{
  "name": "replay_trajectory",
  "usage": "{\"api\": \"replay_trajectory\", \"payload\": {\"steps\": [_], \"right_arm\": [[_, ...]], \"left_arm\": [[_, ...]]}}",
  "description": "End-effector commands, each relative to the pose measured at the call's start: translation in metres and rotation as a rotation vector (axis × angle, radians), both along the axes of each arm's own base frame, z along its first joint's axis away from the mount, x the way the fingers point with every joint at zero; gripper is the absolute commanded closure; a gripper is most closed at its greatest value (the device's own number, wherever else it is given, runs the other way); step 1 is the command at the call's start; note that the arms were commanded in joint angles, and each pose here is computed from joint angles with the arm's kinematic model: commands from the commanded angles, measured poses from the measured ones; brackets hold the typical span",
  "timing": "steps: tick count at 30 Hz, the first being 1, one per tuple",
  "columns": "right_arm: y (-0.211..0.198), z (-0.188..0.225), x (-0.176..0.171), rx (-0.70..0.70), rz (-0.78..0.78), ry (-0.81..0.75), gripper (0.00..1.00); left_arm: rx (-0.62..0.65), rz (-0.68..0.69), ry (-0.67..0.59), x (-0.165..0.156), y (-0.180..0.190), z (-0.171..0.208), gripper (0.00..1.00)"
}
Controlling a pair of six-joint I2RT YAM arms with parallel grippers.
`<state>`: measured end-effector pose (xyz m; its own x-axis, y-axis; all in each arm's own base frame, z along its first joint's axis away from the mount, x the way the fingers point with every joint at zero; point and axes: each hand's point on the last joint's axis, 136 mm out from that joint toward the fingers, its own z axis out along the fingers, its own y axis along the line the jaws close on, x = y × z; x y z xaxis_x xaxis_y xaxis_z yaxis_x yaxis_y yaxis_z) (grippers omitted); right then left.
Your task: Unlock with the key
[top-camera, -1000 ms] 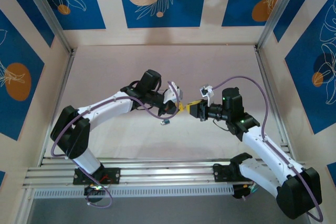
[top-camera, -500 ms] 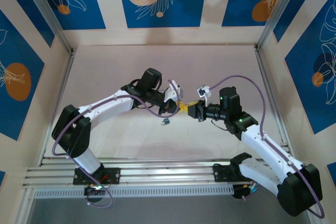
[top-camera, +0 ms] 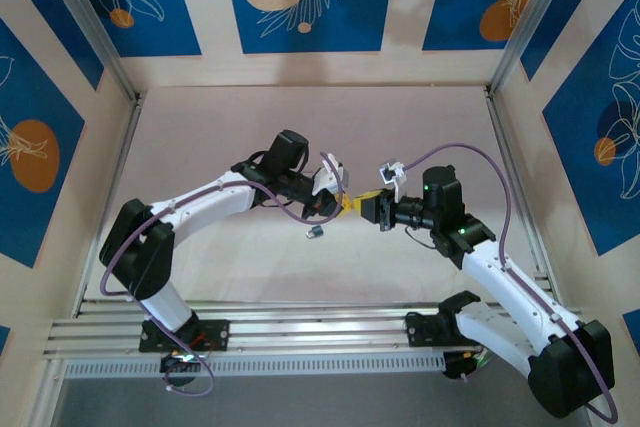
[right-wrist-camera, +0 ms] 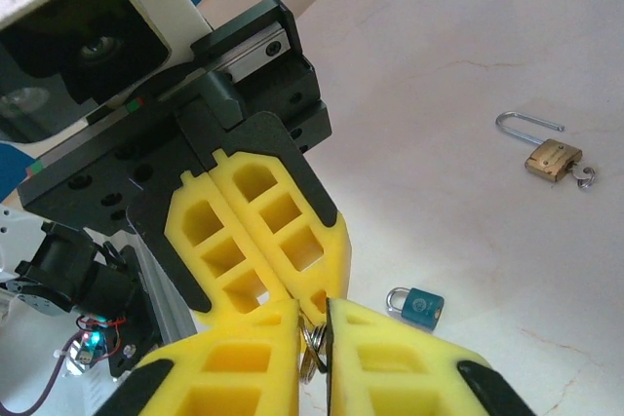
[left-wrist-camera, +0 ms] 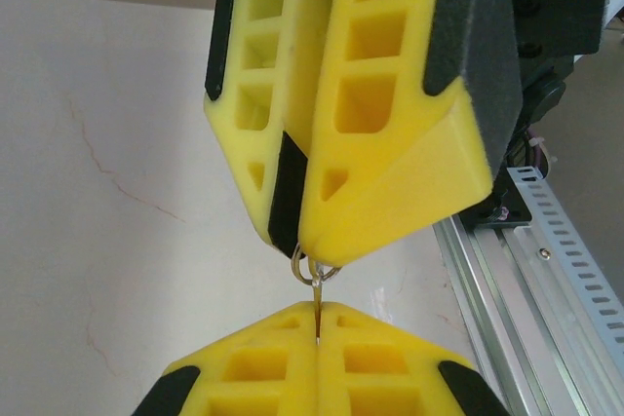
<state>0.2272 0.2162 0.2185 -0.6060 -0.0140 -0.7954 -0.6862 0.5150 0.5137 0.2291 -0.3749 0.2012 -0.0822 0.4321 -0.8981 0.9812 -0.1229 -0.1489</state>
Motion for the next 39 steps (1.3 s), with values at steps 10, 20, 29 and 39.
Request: {"api": "replay_trajectory", "payload": {"steps": [10,20,29,39], "right_arm": [[0.005,0.018,-0.005,0.022,0.037,-0.029,0.98],[0.002,0.013,0.001,-0.019,-0.029,-0.038,1.0],[-0.004,0.015,0.016,-0.037,-0.127,-0.085,1.0],[-0.016,0.02,0.028,-0.017,-0.207,-0.104,1.0]], "left_arm": [[-0.004,0.0,0.02,0.006,-0.001,0.004,1.0],[0.012,0.067,0.014,0.019,0.001,0.003,0.96],[0.051,0.149,-0.036,0.028,0.01,-0.006,0.48],[0.126,0.285,-0.14,0.034,0.038,-0.025,0.23]]}}
